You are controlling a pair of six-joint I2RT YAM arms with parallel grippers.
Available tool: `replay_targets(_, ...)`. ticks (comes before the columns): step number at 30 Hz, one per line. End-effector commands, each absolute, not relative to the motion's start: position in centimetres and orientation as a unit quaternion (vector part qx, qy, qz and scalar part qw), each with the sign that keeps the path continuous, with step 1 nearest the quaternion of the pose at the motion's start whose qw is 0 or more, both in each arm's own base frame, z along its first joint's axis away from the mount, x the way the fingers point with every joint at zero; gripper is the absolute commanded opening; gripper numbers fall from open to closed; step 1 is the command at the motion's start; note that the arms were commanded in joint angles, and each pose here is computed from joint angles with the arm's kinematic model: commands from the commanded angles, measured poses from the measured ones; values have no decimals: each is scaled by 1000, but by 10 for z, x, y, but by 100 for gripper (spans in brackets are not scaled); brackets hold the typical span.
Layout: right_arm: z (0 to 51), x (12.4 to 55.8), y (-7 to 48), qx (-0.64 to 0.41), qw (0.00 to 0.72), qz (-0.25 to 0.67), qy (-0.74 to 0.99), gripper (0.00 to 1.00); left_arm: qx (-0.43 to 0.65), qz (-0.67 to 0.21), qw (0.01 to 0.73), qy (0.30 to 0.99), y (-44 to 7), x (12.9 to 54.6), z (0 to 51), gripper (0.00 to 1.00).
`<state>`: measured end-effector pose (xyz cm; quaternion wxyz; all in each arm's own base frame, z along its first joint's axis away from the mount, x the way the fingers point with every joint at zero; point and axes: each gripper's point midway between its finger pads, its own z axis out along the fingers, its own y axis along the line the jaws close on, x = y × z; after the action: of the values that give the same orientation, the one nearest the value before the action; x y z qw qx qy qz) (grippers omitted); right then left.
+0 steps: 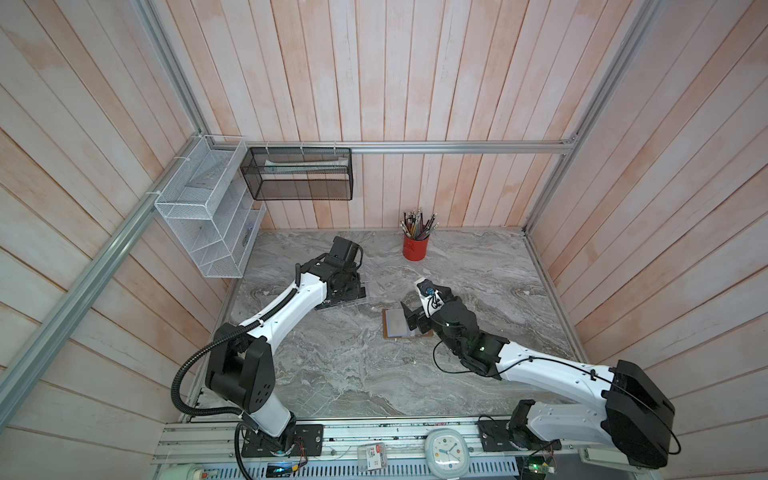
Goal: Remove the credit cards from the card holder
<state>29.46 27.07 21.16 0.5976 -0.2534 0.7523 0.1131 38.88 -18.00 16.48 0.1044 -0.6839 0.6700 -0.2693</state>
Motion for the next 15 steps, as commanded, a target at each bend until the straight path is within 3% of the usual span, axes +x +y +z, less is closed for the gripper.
replay_targets(1,222,292,283,-250,588,171,750,98,-761,-226,91,601,-168,384,154,0)
replay_targets(15,223,291,303,-258,574,231,742,98,-801,-162,84,570,-166,411,143,0)
